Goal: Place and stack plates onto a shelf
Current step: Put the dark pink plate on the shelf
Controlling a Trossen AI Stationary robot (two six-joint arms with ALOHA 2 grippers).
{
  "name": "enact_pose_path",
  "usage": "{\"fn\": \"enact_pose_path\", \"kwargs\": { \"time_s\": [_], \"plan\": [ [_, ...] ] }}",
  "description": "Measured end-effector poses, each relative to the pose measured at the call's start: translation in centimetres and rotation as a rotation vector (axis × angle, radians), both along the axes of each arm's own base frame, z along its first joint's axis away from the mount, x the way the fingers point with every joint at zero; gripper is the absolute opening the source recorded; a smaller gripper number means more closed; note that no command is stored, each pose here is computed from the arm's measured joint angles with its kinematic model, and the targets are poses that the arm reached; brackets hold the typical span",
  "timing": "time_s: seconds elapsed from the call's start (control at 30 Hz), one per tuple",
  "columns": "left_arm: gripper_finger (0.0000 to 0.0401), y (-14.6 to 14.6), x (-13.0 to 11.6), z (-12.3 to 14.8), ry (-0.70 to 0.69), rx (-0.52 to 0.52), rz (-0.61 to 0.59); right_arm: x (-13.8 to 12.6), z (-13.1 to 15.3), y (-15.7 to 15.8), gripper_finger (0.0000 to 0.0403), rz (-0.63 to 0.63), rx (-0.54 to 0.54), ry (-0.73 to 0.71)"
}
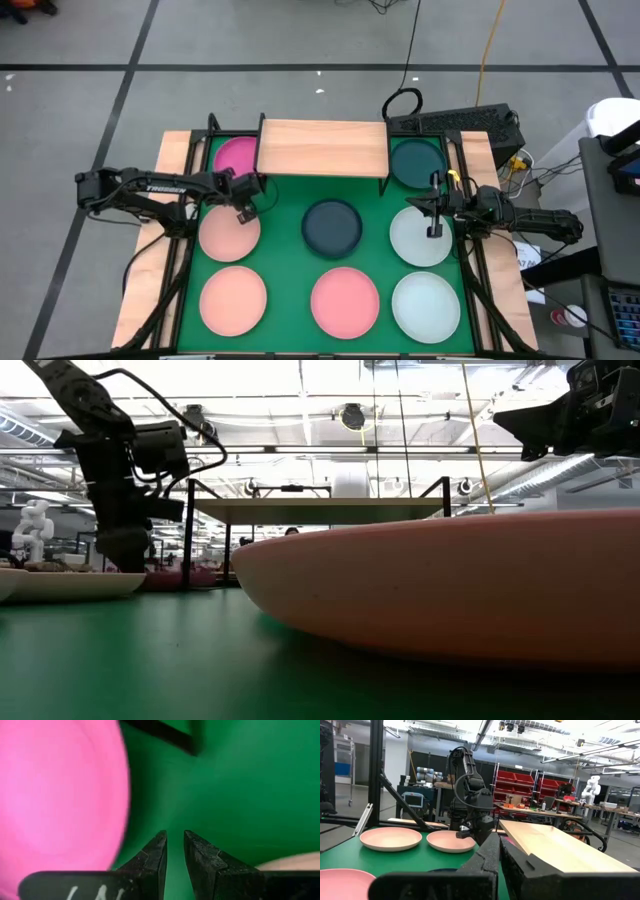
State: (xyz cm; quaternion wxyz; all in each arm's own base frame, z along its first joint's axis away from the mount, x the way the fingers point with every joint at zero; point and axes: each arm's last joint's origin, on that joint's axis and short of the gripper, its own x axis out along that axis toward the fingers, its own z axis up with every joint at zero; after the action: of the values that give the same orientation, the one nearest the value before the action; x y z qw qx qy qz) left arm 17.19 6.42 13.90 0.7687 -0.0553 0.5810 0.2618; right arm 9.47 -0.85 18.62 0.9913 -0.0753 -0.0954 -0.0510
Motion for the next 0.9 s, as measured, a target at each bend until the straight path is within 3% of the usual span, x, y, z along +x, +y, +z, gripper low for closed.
{"fn": "enact_pose_path", "kwargs": {
  "time_s": [0.67, 0.9],
  "plan": [
    [0.0072, -0.1, 0.5, 1.3, 0.08, 0.15, -0.039, 0.0, 0.0, 0.0, 0.0, 0.0, 0.0, 0.0],
    [0.0072, 0.9, 0.2, 1.4, 0.083, 0.169, 0.016, 0.0, 0.0, 0.0, 0.0, 0.0, 0.0, 0.0]
  ]
}}
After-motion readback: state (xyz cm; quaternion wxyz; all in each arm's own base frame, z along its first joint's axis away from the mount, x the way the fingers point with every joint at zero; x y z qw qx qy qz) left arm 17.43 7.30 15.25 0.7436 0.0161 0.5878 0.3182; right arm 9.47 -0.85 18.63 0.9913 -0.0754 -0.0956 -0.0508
